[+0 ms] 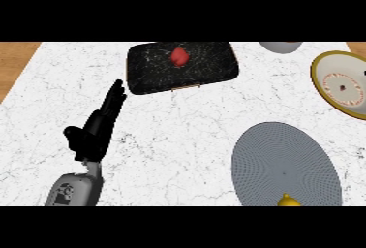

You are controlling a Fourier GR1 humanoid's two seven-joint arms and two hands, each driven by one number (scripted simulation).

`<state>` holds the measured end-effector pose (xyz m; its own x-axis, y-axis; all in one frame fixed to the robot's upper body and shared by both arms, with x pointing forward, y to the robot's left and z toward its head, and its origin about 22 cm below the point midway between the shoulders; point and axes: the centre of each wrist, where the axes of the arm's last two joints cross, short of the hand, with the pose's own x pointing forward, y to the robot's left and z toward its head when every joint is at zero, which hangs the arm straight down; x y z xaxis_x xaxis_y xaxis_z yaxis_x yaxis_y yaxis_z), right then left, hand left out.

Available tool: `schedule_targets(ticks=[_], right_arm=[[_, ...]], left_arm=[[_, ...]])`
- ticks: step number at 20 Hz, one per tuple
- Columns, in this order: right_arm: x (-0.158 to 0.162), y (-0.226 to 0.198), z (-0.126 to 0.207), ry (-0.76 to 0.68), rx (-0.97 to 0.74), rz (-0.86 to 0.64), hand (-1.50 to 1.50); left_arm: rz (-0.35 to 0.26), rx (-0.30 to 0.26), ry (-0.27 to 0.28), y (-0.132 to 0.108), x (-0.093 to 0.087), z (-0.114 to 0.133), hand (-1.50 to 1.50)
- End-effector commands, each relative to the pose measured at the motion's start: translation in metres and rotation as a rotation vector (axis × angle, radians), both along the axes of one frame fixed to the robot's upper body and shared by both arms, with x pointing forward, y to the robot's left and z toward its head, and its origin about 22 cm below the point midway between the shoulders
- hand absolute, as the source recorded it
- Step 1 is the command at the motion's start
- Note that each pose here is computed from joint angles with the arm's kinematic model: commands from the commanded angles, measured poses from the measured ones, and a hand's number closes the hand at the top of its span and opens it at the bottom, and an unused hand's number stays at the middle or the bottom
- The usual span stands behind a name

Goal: Pick the can from the placemat and place it in the bowl

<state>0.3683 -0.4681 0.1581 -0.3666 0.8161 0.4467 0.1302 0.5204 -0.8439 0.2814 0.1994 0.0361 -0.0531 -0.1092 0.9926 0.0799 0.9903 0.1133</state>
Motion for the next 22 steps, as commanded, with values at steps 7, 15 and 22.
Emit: schedule_targets(ticks=[7,15,22], right_arm=[[-0.010,-0.015,-0.056,0.268,0.046,0.003,-1.50],[-0.013,-0.025,-0.048,0.247,0.255,0.197,-1.50],[-0.012,-0.035,-0.024,0.099,0.447,0.163,-1.50]], left_arm=[[-0.027,0.002,-0.012,-0.007,0.000,0.000,0.00],[-0.019,0.001,-0.027,0.001,0.000,0.002,0.00],[-0.015,-0.013,-0.008,-0.002,0.004,0.007,0.00]])
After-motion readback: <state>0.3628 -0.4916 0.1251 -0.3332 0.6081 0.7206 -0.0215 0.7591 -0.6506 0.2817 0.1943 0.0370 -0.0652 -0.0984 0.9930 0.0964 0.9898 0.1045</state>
